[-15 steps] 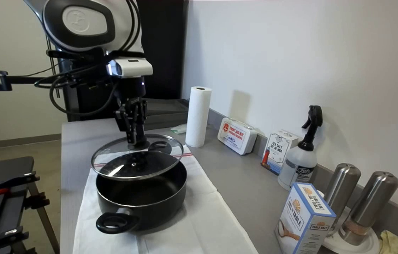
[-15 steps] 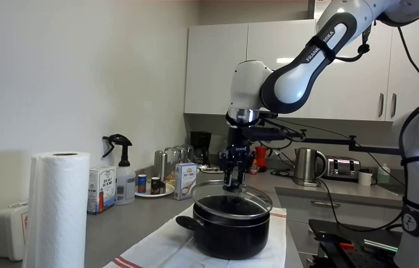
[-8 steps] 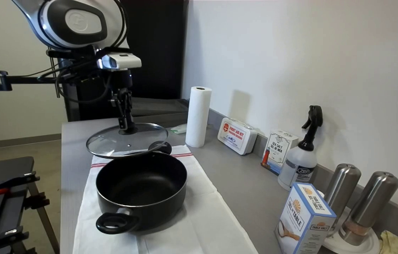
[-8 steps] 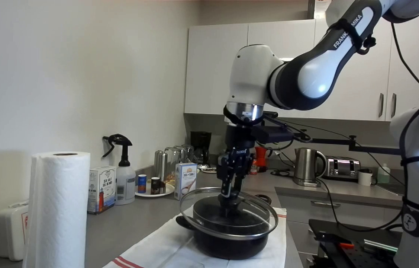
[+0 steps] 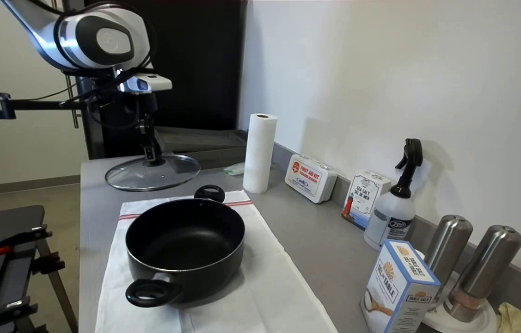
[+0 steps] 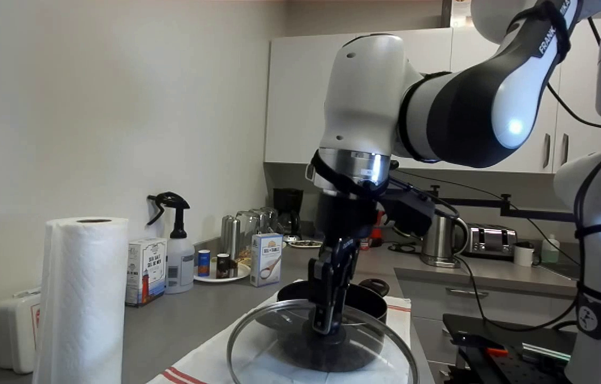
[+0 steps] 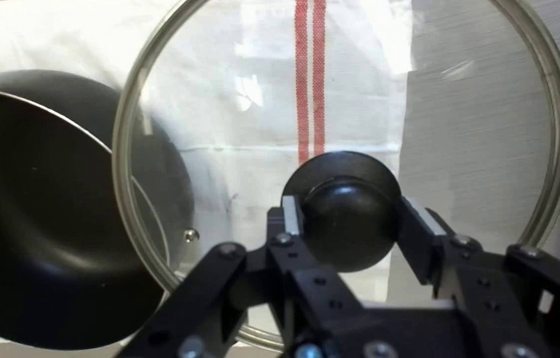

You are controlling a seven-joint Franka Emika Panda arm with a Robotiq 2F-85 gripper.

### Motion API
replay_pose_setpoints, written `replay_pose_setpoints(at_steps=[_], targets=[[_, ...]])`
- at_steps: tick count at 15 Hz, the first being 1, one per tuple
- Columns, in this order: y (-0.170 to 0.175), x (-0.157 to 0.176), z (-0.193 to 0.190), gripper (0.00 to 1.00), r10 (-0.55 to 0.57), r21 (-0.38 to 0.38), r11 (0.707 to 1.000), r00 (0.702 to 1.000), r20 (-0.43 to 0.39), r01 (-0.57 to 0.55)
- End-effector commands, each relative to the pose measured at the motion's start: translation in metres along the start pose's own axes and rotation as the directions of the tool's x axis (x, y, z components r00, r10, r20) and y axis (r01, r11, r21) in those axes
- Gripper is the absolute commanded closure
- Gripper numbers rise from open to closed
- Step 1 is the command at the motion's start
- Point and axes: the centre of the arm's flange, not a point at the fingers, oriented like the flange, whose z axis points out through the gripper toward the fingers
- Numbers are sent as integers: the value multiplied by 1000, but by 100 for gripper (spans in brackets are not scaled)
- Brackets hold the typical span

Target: Put the glass lid on the counter.

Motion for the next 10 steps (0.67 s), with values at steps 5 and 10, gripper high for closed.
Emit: replay_pose_setpoints(at_steps=[5, 10], targets=[[-65, 25, 48, 75, -93, -33, 995, 996, 11, 93], [-66, 39, 94, 75, -82, -26, 996, 996, 41, 83]])
